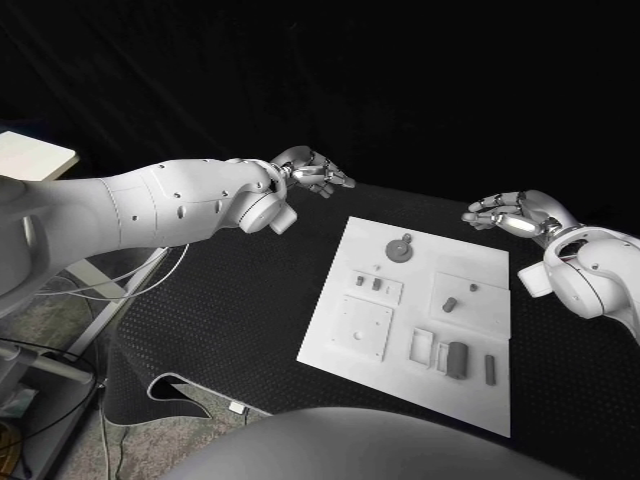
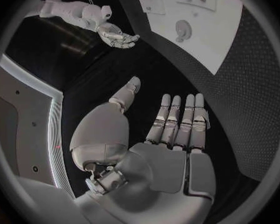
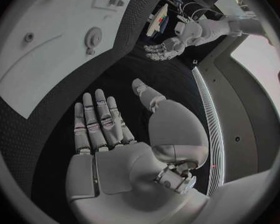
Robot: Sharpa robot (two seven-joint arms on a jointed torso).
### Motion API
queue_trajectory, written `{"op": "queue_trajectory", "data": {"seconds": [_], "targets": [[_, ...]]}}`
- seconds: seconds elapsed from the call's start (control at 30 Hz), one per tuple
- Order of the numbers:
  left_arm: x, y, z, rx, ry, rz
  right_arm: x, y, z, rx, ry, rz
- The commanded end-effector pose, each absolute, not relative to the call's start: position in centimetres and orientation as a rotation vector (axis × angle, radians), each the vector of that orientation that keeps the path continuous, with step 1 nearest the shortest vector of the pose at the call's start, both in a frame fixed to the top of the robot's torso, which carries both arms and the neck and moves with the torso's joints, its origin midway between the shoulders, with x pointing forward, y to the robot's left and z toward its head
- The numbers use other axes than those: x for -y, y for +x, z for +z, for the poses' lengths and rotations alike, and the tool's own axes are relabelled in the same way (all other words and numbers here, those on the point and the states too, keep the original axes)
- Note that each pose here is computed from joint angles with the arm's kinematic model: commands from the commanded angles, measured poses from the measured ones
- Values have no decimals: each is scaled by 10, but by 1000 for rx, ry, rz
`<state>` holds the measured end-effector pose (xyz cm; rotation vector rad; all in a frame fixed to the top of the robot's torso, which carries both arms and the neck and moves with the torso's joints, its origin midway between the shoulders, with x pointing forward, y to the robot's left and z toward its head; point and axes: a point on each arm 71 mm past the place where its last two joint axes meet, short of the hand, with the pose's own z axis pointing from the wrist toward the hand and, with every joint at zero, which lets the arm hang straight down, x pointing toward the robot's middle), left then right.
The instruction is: Assemble the parts on the task board
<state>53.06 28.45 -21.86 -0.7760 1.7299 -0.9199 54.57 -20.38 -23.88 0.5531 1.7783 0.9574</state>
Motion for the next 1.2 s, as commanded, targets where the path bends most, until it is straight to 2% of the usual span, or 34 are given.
{"op": "queue_trajectory", "data": {"seconds": [0.03, 0.47, 1.2], "targets": [[-280, 531, -218, -1739, -772, -963, 205, 546, -238, -1764, 549, 967], [-268, 533, -218, -1760, -755, -1027, 210, 547, -238, -1755, 561, 960], [-266, 535, -217, -1731, -772, -1064, 213, 550, -238, -1727, 575, 957]]}}
